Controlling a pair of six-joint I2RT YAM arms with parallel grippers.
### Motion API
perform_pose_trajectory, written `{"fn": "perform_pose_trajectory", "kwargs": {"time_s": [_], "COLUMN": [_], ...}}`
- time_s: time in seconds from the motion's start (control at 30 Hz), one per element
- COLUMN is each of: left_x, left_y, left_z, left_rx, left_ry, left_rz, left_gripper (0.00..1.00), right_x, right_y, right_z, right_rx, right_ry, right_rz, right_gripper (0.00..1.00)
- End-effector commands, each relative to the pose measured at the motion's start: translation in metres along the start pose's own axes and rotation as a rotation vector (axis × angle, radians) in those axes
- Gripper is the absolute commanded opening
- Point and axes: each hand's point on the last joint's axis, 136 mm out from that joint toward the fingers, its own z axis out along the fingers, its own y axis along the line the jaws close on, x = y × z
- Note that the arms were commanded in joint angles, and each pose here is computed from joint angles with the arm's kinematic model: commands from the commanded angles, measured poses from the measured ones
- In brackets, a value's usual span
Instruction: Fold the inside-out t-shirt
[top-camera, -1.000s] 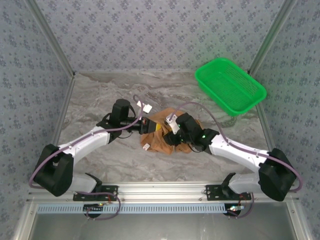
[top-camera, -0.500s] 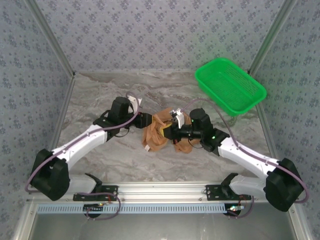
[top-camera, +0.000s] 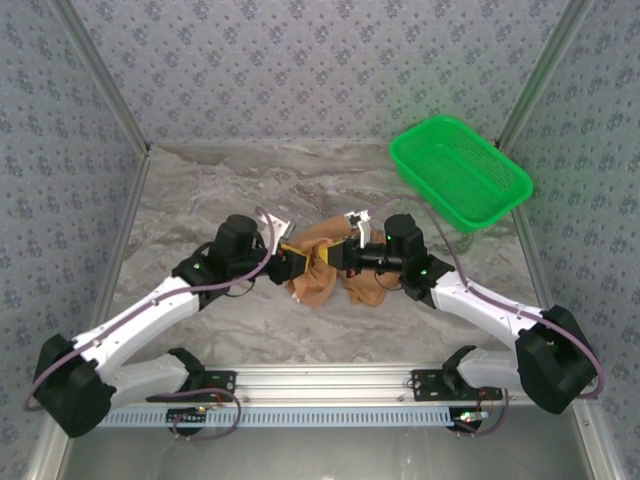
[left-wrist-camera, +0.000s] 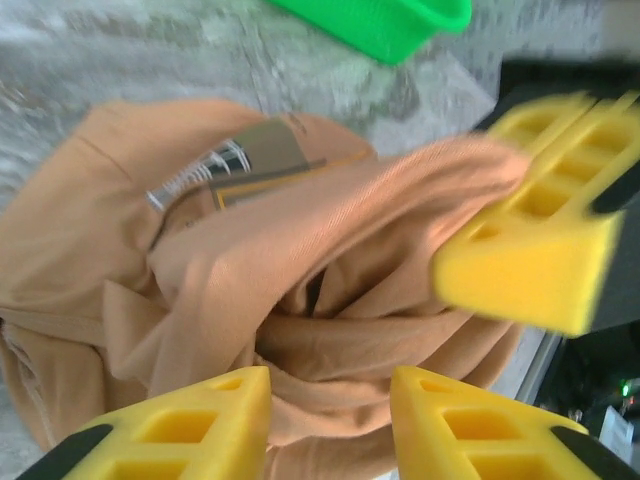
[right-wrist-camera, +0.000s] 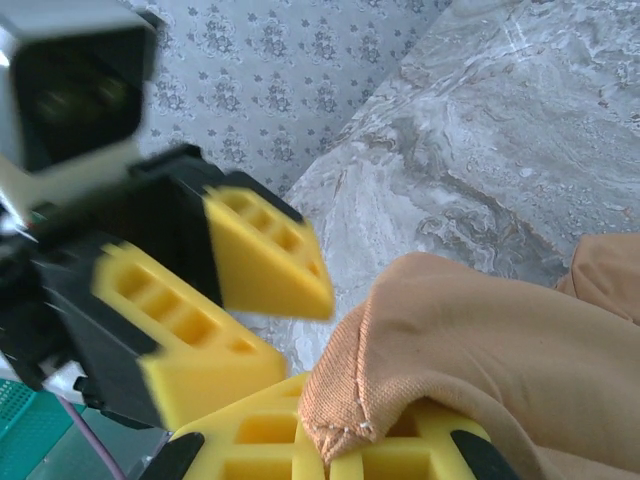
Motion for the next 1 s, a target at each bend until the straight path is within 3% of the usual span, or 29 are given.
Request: {"fn": "perform_pose_trajectory", "kwargs": {"time_s": [0.0,0.23,0.47,0.57,0.73,0.87,0.97], "left_x": [0.008,0.007,-0.004,-0.009,-0.023,-0.042,-0.053], "left_y": [-0.007,0.022,0.025,0.027,0.015,-0.017,-0.043], "left_z": [0.009,0.023,0.046,0.051,0.043,0.004,-0.028], "left_rx": [0.058,-0.084,-0.071,-0.068,0.033,0.254,0.375], "left_ry": [0.059,0.076,0.072,0.057,0.005,-0.135,-0.253], "left_rz": [0.017,0.016,0.02,0.018,0.016,0.03,0.096], "left_gripper": [0.34,0.4,0.43,0.33,0.03,0.0,0.0], "right_x": [-0.006,-0.006,-0.006,-0.004,-0.006,-0.015,-0.019], "right_y": [0.009,0.008,0.008,0.008,0.001,-0.029,-0.039], "right_z": [-0.009,-0.011,-0.012,-0.013,-0.023,-0.045,-0.057], "right_rx": [-0.024,-0.021,-0.022,-0.021,0.025,0.232,0.305], "right_ry": [-0.025,-0.026,-0.034,-0.03,-0.046,-0.077,-0.106], "right_rz": [-0.014,-0.018,-0.021,-0.018,-0.01,-0.004,-0.002], "right_gripper": [0.0,0.0,0.0,0.0,0.0,0.0,0.01]}}
